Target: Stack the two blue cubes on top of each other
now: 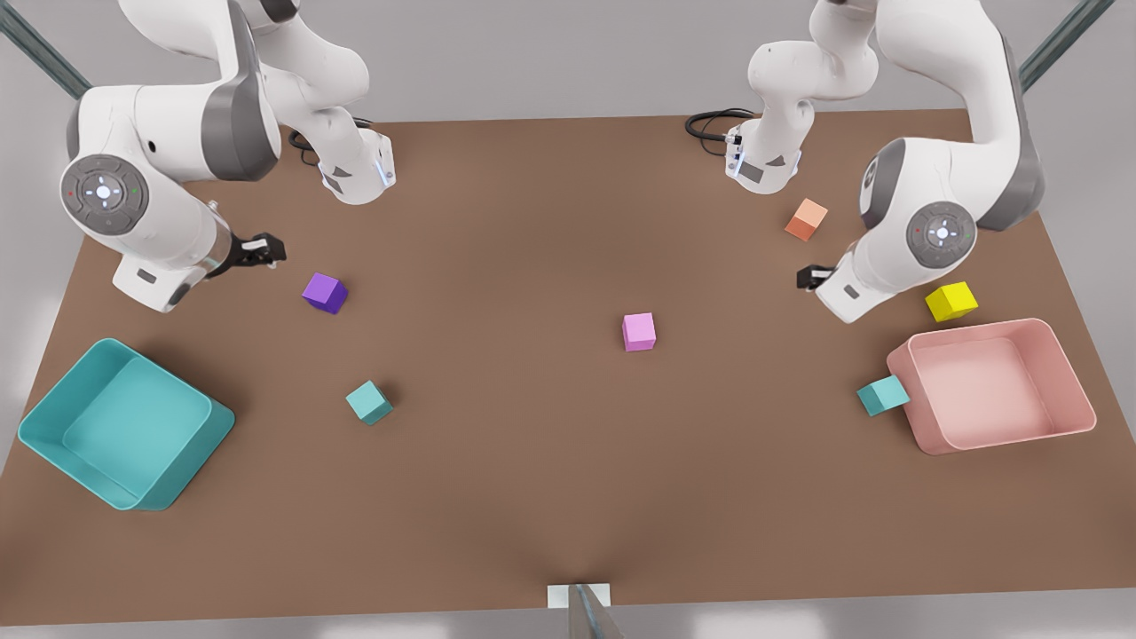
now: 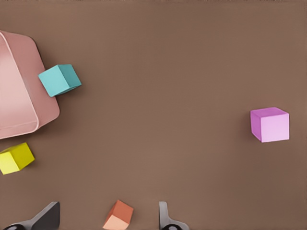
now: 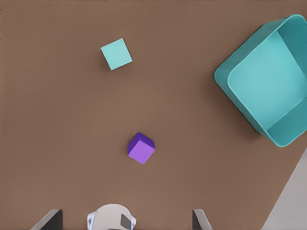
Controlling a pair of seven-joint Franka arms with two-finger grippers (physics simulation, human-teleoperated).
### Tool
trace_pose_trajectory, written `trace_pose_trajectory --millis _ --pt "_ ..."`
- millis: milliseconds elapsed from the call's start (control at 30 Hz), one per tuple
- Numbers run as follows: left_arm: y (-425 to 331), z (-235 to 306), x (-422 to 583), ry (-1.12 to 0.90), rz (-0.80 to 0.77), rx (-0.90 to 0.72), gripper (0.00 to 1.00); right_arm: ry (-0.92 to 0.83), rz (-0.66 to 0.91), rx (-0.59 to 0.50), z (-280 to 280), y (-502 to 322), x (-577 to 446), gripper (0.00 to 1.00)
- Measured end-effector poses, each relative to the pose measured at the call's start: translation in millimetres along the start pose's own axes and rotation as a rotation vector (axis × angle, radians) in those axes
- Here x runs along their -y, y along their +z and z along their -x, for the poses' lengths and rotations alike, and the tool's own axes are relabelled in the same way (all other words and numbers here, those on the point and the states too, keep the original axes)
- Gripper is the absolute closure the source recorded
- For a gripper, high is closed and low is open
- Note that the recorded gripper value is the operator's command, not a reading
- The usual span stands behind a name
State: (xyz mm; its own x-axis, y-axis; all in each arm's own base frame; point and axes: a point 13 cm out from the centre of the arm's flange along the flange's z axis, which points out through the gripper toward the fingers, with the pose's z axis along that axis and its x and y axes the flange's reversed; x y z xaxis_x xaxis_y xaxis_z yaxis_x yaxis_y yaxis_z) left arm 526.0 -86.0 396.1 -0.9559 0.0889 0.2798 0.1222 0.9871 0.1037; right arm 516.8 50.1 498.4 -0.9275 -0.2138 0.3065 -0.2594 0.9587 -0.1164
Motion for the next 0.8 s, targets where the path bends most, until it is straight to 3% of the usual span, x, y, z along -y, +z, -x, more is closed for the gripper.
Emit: trace_pose_trajectory --millis 167,267,333,433,700,800 --pt "-2 6 4 0.032 -0.007 0.019 0.00 -0.016 -0.001 -0.001 22 12 0 0.00" --pt "1 7 4 0.046 -0.008 0.013 0.00 -0.043 0.014 -0.174 89 118 -23 0.00" --pt "3 6 6 0.056 -0.007 0.003 0.00 -0.022 0.050 -0.201 120 165 -41 0.01" --pt "3 4 9 0.071 -0.006 -0.004 0.00 0.079 0.116 -0.181 144 211 -54 0.00" --pt "2 3 7 0.088 -0.005 -0.007 0.00 0.336 0.102 -0.133 175 280 -59 0.00" --pt "7 5 8 0.095 -0.005 -0.019 0.00 0.474 0.101 -0.065 197 295 -59 0.00"
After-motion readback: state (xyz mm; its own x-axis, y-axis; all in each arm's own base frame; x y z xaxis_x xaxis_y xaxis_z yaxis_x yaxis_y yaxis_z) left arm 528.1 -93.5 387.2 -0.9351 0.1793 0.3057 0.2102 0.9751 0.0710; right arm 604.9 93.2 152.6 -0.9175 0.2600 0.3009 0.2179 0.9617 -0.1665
